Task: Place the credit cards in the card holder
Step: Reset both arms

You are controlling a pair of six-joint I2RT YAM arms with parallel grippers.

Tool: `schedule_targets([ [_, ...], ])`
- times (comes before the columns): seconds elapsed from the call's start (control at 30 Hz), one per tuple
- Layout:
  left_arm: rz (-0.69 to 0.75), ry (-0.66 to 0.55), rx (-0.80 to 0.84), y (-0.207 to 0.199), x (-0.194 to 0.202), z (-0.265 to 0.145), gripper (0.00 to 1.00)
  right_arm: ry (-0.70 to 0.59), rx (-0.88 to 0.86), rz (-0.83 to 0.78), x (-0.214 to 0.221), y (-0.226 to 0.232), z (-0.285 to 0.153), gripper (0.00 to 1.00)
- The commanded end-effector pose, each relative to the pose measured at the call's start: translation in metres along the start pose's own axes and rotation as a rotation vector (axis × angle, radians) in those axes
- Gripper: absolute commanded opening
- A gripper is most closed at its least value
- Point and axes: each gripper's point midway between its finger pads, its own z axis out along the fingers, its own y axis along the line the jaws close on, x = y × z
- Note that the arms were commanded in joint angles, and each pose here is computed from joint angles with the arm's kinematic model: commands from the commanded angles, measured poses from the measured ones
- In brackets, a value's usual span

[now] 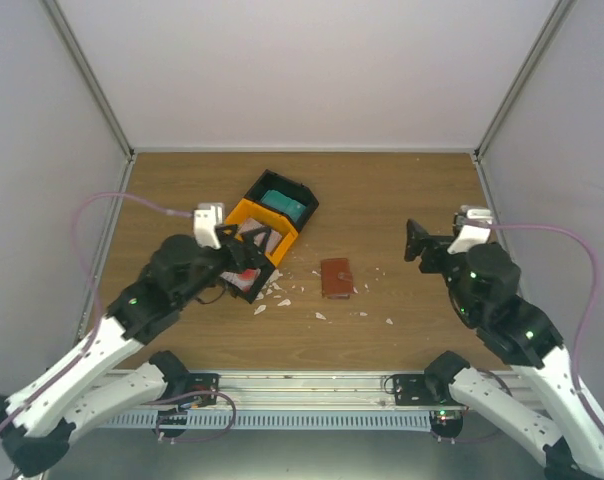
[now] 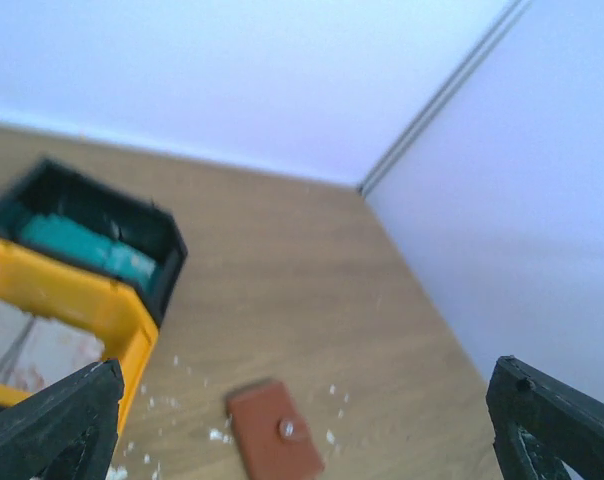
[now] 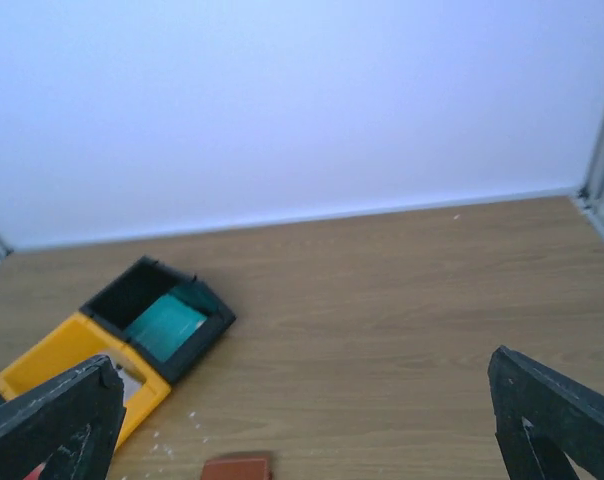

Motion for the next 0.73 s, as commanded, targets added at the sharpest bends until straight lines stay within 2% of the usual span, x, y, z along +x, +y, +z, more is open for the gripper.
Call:
schedule_targets([
  [0.0,0.047,-0.14,-0.108,0.008,-0.049,-0.051,0.99,-0.047,0.113,-0.013,-0.016,-0.03,-0.028,1.0],
  [0.17,0.114,-0.244,-0.184,0.015,-0.081,-0.102,0.99,-0.063,0.122,0.067,-0.016,-0.043,-0.05,0.99],
  [0.33,0.172,-0.313,-0.225,0.024,-0.095,-0.145,0.99,-0.072,0.193,0.115,-0.017,-0.065,-0.07,1.0],
  [0.5,0.198,-0.32,-0.258,0.033,-0.093,-0.164,0.99,-0.091,0.229,0.144,-0.021,-0.078,-0.086,1.0],
  [0.7,0.193,-0.316,-0.277,0.04,-0.088,-0.169,0.99,-0.099,0.217,0.159,-0.021,-0.075,-0.084,1.0],
])
